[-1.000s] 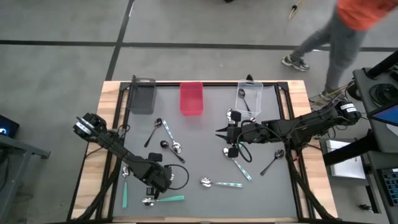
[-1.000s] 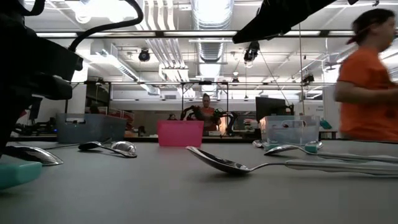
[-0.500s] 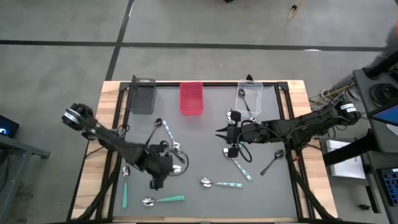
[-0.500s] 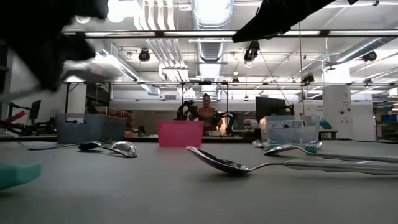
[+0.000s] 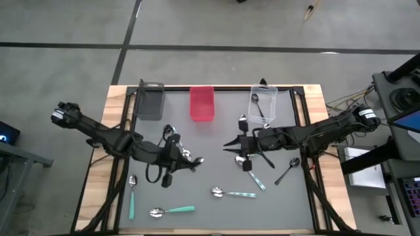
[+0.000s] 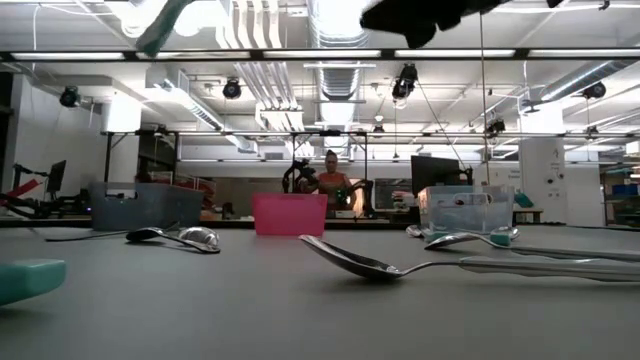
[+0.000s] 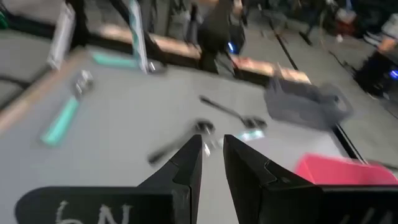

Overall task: Sort silverware by color (type)
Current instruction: Put the blue patterned spoon into the black bin

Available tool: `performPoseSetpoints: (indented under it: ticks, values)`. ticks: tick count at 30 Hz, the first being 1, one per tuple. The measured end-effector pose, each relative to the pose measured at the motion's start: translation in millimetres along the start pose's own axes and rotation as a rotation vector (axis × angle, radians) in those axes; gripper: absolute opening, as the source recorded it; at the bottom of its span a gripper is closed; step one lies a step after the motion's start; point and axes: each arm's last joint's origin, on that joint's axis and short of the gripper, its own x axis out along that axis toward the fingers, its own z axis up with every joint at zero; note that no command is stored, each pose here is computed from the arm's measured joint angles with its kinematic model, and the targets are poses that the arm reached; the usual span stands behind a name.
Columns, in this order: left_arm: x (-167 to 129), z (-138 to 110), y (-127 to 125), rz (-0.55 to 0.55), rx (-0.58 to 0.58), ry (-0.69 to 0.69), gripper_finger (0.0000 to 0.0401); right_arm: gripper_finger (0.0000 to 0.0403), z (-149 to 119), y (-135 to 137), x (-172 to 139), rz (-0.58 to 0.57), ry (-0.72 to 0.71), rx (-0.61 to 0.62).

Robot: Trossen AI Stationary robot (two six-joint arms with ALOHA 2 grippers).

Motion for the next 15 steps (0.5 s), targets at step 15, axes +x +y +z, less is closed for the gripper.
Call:
performPoseSetpoints:
  ticks: [15]
  values:
    - [53.0, -13.2, -11.5, -0.133, 0.1, 0.014, 0.0, 0.0081, 5.4, 10.2, 25.0, 0.209, -0.23, 0.037]
